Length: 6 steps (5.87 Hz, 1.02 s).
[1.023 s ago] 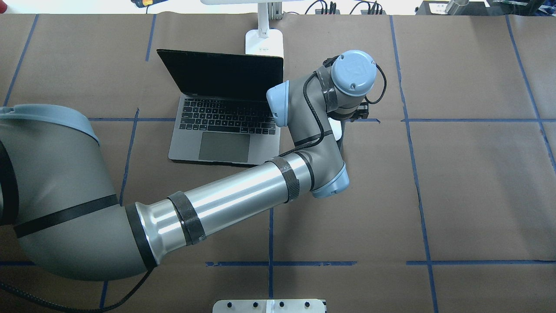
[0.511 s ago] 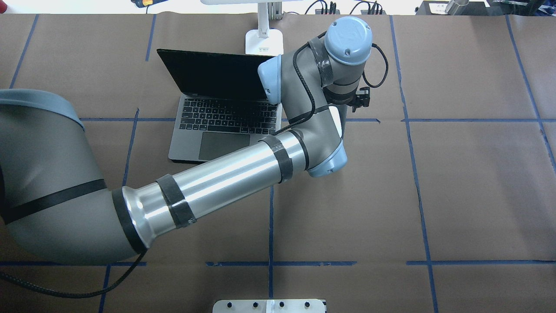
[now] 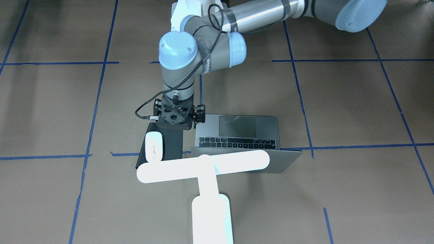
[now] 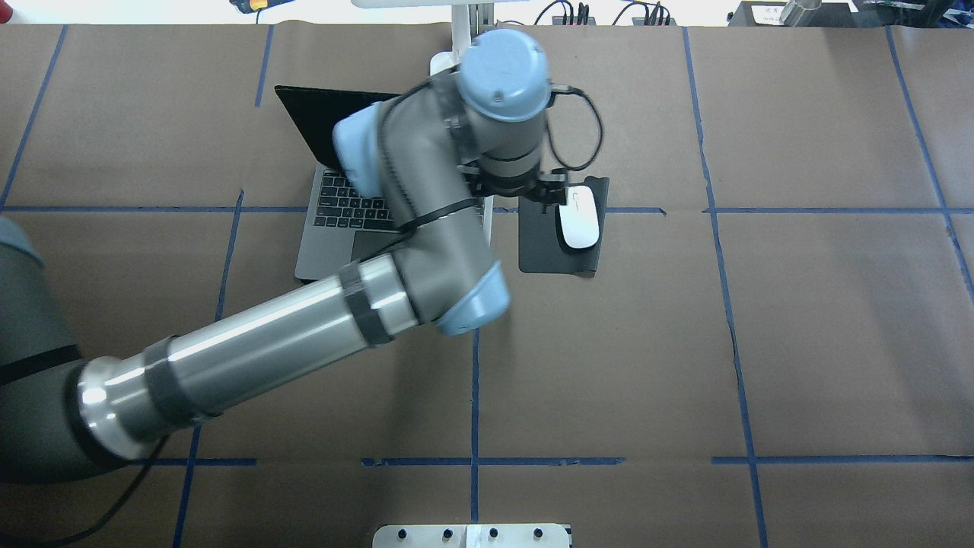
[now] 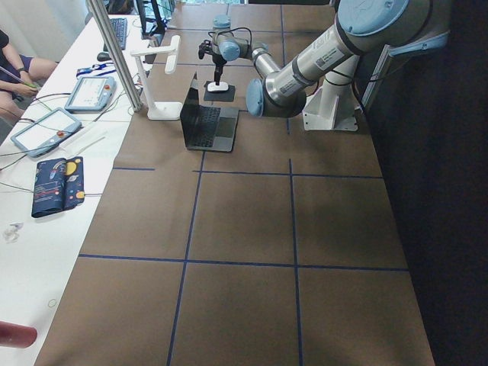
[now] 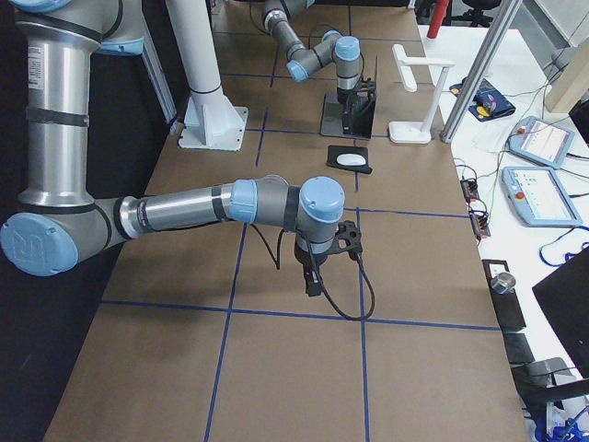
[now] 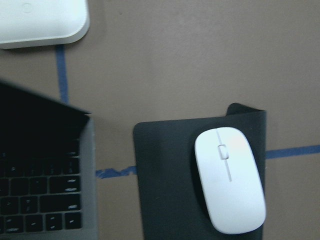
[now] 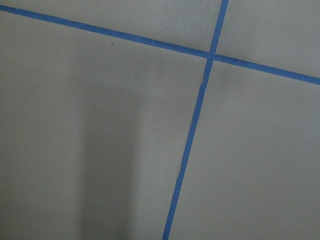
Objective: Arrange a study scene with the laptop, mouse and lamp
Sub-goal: 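Set the mouse on the pad, open and withdraw the left gripper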
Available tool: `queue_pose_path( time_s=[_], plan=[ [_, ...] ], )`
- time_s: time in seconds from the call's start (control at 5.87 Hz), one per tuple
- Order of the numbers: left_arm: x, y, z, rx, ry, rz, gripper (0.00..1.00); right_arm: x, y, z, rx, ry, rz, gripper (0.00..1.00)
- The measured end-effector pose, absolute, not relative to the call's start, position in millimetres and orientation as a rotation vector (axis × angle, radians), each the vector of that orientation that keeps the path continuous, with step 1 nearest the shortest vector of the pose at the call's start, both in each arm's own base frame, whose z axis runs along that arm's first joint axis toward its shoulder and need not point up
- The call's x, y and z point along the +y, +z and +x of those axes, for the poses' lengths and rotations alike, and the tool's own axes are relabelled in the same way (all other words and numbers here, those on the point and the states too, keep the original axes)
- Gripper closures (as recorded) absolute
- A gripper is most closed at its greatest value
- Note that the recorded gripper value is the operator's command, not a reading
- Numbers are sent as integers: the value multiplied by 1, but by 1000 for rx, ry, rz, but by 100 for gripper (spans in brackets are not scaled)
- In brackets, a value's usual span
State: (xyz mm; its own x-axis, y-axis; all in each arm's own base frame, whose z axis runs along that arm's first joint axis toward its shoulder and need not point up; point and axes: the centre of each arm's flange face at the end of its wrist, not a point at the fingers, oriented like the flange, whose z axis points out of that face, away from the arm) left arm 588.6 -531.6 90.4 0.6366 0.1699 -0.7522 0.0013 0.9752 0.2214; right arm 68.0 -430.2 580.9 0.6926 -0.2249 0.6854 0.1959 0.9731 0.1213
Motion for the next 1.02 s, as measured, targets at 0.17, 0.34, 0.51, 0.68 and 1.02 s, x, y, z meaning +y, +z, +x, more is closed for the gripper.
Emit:
queue_pose_path(
  time_s=[0.17, 0.34, 0.51, 0.68, 1.02],
  plan=[
    [-523, 132, 541, 870, 150, 240, 0, -430, 581, 68, -771, -235, 40, 0],
    [-521, 182, 486, 859, 215, 265, 0, -430, 581, 68, -771, -236, 40, 0],
    [-525, 234, 425, 837, 286, 287, 0, -430, 582, 68, -771, -235, 37, 0],
    [-538, 286, 361, 809, 356, 295, 0, -429, 587, 68, -772, -230, 27, 0],
    [-559, 402, 218, 772, 447, 272, 0, -429, 604, 68, -767, -198, 13, 0]
  ],
)
